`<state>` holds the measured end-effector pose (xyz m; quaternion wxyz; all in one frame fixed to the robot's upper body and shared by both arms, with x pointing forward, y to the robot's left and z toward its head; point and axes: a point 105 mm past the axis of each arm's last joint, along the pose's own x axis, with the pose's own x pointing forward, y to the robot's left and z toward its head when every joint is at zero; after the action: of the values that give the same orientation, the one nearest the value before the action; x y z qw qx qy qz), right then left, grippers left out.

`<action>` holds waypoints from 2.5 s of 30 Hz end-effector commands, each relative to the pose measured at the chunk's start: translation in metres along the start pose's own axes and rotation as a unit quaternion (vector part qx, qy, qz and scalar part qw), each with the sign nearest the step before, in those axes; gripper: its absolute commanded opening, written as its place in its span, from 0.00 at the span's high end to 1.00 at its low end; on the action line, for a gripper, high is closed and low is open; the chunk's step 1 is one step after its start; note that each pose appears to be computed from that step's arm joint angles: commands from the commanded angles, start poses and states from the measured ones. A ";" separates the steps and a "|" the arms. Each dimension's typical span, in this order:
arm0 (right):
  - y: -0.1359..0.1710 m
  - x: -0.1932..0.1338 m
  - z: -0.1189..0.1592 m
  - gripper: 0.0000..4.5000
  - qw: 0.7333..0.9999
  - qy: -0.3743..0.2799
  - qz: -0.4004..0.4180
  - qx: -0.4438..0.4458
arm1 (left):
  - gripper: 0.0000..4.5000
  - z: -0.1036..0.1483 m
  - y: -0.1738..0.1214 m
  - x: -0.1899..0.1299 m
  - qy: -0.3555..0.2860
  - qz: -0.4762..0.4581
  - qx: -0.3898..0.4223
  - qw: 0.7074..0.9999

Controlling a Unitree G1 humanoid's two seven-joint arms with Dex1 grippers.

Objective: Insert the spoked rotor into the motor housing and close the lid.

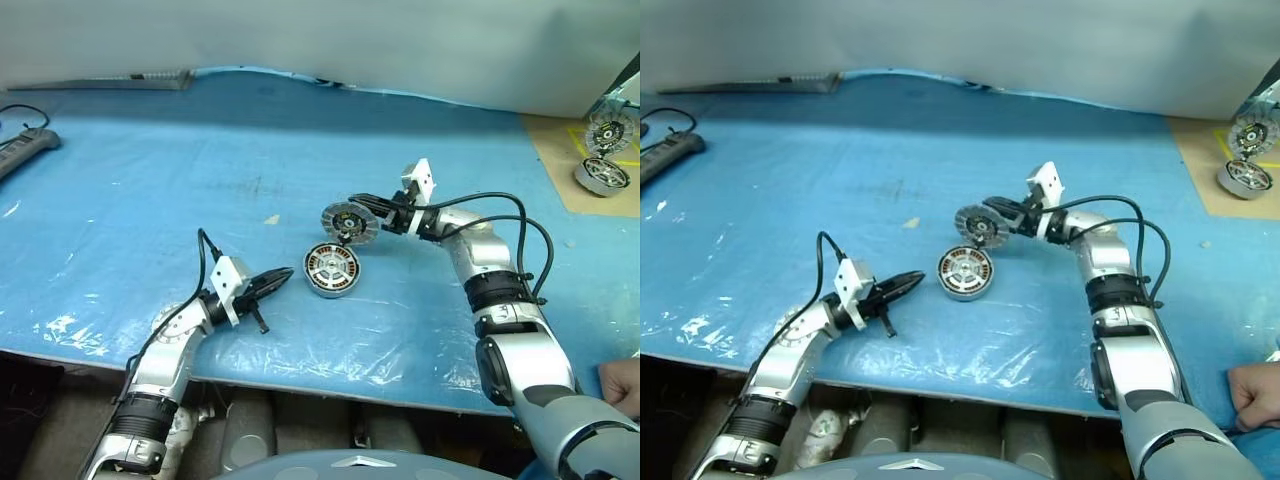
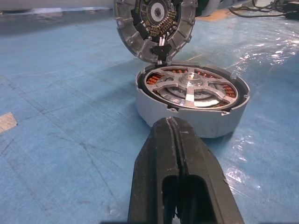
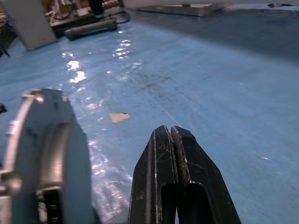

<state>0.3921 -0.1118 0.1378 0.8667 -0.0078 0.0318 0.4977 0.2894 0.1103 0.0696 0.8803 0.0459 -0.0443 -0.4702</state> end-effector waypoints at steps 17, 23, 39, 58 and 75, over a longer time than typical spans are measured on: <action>0.084 0.008 -0.024 1.00 0.994 -0.047 0.004 0.102 | 0.99 0.028 -0.012 0.000 -0.021 -0.028 0.017 0.999; 0.088 0.012 -0.038 1.00 0.994 -0.038 -0.017 0.105 | 0.99 0.028 -0.011 -0.007 -0.013 -0.031 0.012 0.999; 0.089 -0.009 -0.023 1.00 0.998 -0.040 -0.018 0.054 | 0.99 0.023 -0.009 -0.008 -0.008 -0.020 0.000 1.000; 0.091 -0.066 -0.046 1.00 0.993 -0.005 -0.121 -0.010 | 0.99 0.028 -0.005 -0.011 -0.013 -0.017 -0.006 1.000; 0.086 -0.064 -0.051 1.00 0.992 0.013 -0.128 0.010 | 0.99 0.033 -0.006 -0.009 -0.010 -0.018 -0.005 1.000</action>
<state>0.2835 -0.1277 0.0843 0.9238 -0.0121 0.0601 0.3779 0.2771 0.1114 0.0884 0.8738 0.0260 -0.0244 -0.4851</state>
